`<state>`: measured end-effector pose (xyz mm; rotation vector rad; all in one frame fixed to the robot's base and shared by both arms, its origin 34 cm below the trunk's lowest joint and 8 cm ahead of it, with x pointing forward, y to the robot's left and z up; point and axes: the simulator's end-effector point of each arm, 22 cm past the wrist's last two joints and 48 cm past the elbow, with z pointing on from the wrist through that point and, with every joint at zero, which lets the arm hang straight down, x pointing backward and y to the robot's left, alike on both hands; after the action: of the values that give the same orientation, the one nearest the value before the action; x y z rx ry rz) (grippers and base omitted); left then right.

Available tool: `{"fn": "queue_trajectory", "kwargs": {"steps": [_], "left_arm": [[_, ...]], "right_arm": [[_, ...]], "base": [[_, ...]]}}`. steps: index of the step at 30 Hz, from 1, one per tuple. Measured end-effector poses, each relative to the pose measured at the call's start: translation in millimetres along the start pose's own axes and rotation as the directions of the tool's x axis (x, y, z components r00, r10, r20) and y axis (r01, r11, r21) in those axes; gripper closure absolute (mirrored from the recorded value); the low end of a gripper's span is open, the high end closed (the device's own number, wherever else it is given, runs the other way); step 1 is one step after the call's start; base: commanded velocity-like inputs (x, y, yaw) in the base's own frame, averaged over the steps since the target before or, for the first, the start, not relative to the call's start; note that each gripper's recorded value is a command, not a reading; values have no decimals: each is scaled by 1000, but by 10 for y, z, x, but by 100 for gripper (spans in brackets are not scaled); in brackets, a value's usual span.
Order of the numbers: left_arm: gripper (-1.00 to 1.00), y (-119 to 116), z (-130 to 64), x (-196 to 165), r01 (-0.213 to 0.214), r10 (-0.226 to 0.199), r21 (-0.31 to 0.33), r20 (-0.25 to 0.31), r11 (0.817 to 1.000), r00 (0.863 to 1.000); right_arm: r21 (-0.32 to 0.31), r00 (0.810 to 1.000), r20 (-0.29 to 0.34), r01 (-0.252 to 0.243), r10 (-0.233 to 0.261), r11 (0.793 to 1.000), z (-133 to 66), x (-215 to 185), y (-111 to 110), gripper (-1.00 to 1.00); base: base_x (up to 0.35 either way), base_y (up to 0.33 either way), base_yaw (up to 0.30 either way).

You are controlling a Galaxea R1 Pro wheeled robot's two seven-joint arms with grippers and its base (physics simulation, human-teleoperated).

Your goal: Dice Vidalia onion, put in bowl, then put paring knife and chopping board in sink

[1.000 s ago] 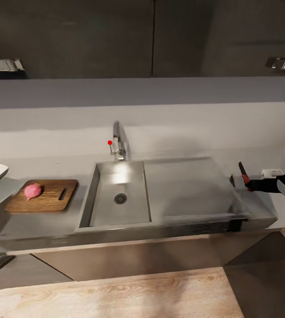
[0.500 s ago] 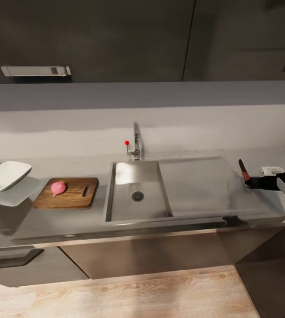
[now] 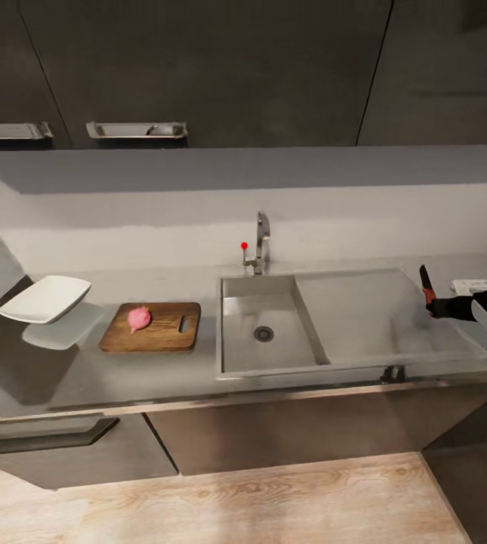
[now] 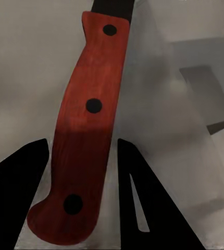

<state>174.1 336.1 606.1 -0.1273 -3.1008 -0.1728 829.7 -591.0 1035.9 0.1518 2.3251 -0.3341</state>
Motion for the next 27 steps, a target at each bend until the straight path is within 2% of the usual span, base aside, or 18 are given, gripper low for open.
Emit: {"fn": "queue_trajectory", "kwargs": {"steps": [16, 20, 27], "left_arm": [[-100, 7, -15, -74, 2, -2, -1, 19, 1000, 1000], [-100, 10, -19, -94, 3, -3, -2, 25, 1000, 1000], [-100, 4, -27, -128, 4, -4, -1, 34, 1000, 999]], "right_arm": [[-3, 1000, 21, -7, 8, 1000, -98, -107, -10, 100], [-25, 1000, 28, 0, 1, 1000, -99, -154, 165, 100], [-29, 999, 37, 2, -1, 1000, -140, -203, 186, 100]], "base": [[-88, 308, 0], [-101, 308, 9], [-114, 313, 133]]}}
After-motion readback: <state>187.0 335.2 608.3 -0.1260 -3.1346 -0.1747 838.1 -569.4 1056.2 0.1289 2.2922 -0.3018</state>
